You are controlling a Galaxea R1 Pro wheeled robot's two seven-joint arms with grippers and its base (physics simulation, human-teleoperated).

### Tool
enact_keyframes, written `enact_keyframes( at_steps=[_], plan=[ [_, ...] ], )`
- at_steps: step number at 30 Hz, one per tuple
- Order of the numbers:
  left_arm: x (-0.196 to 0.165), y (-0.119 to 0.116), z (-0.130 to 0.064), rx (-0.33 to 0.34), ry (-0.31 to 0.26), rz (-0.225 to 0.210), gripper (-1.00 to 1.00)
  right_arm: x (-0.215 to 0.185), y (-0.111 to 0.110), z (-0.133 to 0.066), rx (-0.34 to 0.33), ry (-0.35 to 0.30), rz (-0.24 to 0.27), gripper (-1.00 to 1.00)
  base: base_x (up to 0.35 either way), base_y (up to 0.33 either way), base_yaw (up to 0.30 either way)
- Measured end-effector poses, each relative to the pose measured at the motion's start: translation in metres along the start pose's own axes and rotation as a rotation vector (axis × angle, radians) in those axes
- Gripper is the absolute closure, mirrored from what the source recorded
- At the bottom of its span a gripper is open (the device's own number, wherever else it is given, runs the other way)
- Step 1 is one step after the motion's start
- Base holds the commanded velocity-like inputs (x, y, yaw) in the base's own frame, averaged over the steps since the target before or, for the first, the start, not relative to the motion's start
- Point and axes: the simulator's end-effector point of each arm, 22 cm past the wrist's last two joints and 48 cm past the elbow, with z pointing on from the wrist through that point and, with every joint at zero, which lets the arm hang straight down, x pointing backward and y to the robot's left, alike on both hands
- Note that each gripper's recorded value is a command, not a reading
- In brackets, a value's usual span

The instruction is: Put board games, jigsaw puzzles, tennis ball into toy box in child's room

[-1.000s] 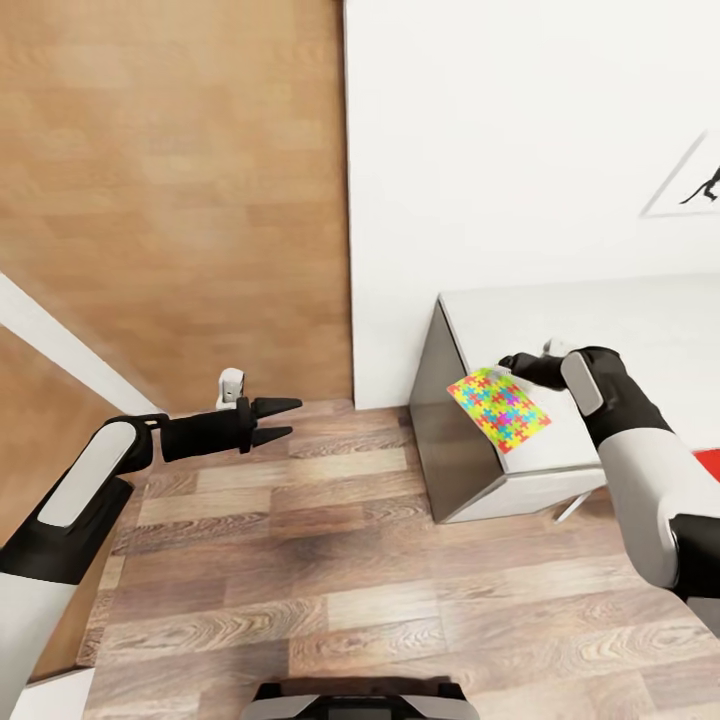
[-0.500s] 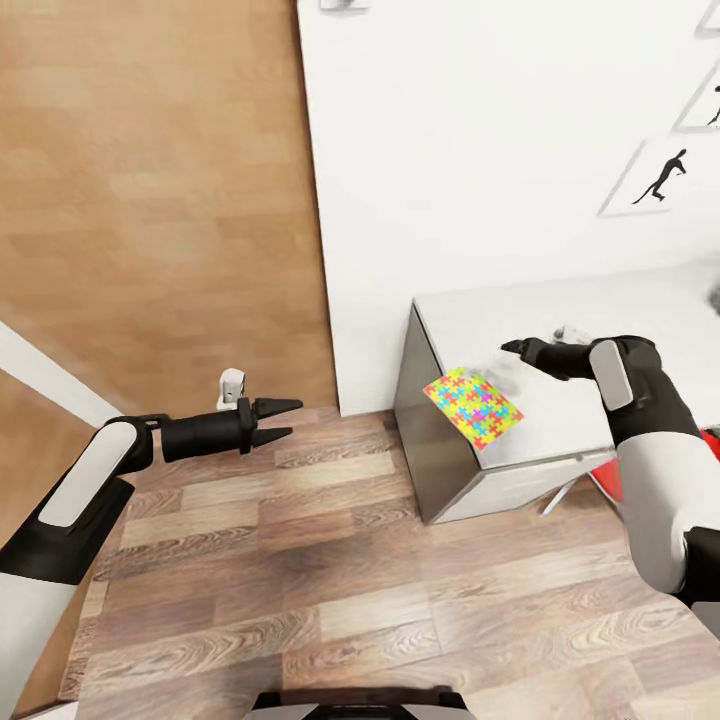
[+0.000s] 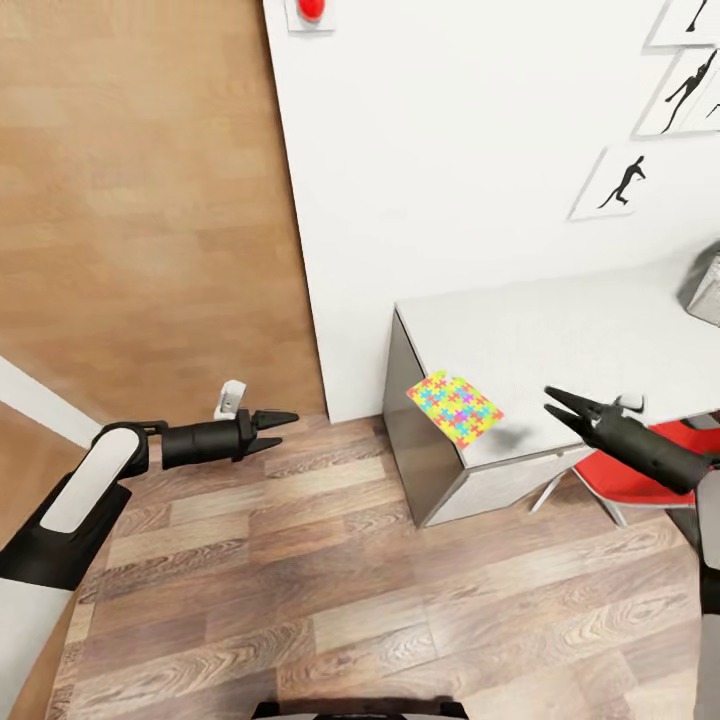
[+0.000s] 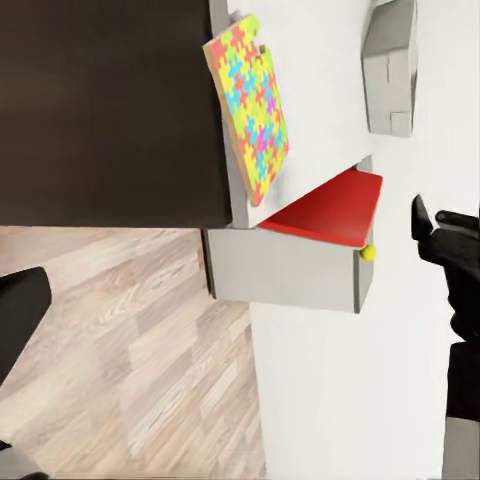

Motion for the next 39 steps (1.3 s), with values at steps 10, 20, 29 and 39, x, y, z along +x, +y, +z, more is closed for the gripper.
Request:
enact_keyframes(
  at_steps=[10,20,29,39],
  plan=[
    [0.036,0.076,-0.005,-0.133,0.034,-0.132,-1.0,0.087,0.004,-0.102,-0.09,-0.058,0.056,-1.0,0.0,0.0,-0.092],
    [0.068,0.104,-0.008,-0.175,0.034,-0.191,-1.0,0.115,0.018,-0.116,-0.128,-0.107,0.02,-1.0,0.0,0.0,-0.016],
    [0.066,0.113,-0.012,-0.191,0.019,-0.208,-1.0,0.118,0.014,-0.116,-0.106,-0.108,0.013,-1.0,0.12,-0.138,0.0],
    [0.064,0.132,-0.018,-0.214,-0.008,-0.264,-1.0,0.112,0.013,-0.122,-0.1,-0.12,0.016,-1.0,0.151,-0.174,0.0]
  ],
)
